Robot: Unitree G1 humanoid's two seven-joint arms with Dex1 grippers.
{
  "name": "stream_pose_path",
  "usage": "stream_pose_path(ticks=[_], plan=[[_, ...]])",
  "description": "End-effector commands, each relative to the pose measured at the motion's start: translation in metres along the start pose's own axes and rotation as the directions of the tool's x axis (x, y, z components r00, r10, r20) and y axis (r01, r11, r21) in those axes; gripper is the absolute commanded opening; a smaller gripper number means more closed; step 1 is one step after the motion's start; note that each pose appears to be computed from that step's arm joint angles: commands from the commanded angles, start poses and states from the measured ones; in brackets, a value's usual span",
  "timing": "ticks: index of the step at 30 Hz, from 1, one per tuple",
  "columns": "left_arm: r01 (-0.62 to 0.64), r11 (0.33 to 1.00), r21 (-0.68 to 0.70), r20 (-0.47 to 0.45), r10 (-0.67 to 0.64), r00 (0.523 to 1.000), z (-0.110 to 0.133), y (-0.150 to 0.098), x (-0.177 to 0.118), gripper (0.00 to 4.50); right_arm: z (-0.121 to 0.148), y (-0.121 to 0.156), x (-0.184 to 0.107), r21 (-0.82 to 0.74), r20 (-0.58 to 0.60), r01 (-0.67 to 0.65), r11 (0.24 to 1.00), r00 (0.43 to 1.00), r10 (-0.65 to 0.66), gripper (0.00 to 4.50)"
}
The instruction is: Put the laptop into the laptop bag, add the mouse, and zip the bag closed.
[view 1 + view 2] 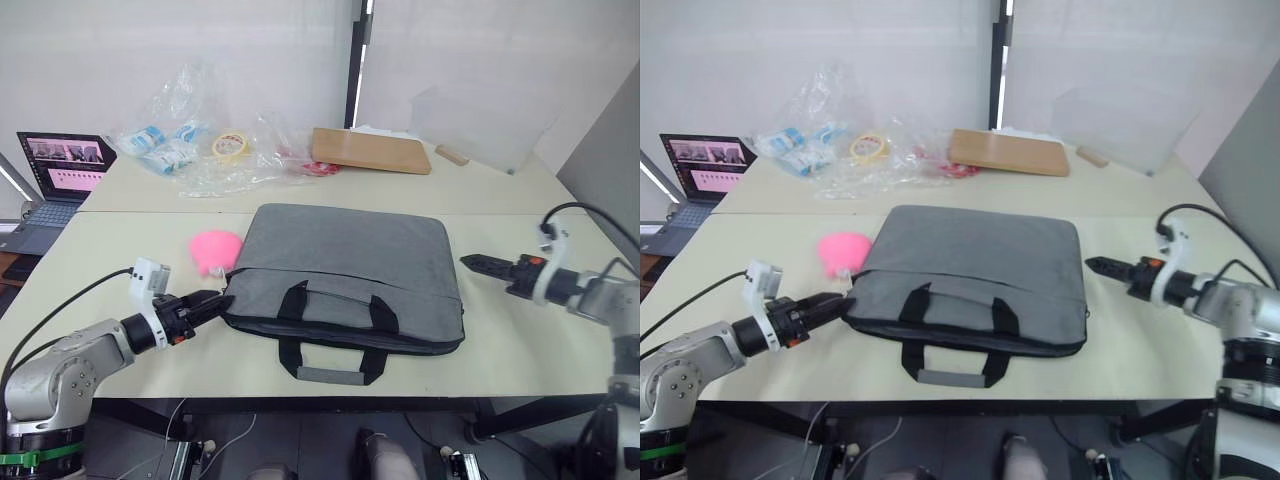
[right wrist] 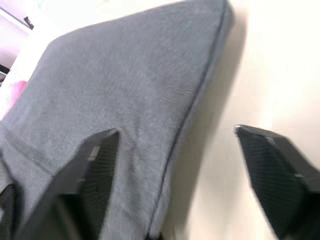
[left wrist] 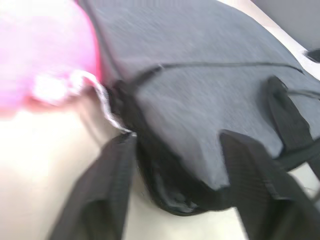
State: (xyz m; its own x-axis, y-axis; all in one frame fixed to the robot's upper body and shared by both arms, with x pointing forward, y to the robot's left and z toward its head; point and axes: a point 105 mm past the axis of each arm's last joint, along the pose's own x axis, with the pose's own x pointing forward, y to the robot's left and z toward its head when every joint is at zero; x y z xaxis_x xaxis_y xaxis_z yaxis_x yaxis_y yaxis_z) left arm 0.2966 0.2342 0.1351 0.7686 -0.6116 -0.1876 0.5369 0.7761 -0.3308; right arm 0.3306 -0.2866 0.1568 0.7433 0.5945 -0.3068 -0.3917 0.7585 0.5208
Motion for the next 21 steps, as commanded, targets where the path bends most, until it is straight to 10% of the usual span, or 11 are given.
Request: stream_pose_path(ticks=[1,13,16,21], plan=[[0.008,1.0,-0.025,0.045,-0.006,0.999,0.016,0.005,0.0,3.91,-0.01,0.019,-0.009,0.014,-0.066,-0.105,0.994,0.992,0.106,4.5],[0.106,0.993,-0.055,-0.057,-0.109,0.992,-0.008,-0.005,0.032,3.91,-0.054,0.036,0.001,0.138,-0.168,-0.187,0.973,0.963,0.209,4.5],[0.126,0.991,-0.055,-0.067,-0.129,0.989,-0.01,-0.008,0.033,3.08,-0.058,0.043,0.007,0.133,-0.171,-0.212,0.968,0.957,0.233,4.5],[0.149,0.987,-0.058,-0.072,-0.153,0.986,-0.011,-0.015,0.03,1.42,-0.056,0.043,0.006,0.132,-0.144,-0.21,0.969,0.963,0.228,3.04]])
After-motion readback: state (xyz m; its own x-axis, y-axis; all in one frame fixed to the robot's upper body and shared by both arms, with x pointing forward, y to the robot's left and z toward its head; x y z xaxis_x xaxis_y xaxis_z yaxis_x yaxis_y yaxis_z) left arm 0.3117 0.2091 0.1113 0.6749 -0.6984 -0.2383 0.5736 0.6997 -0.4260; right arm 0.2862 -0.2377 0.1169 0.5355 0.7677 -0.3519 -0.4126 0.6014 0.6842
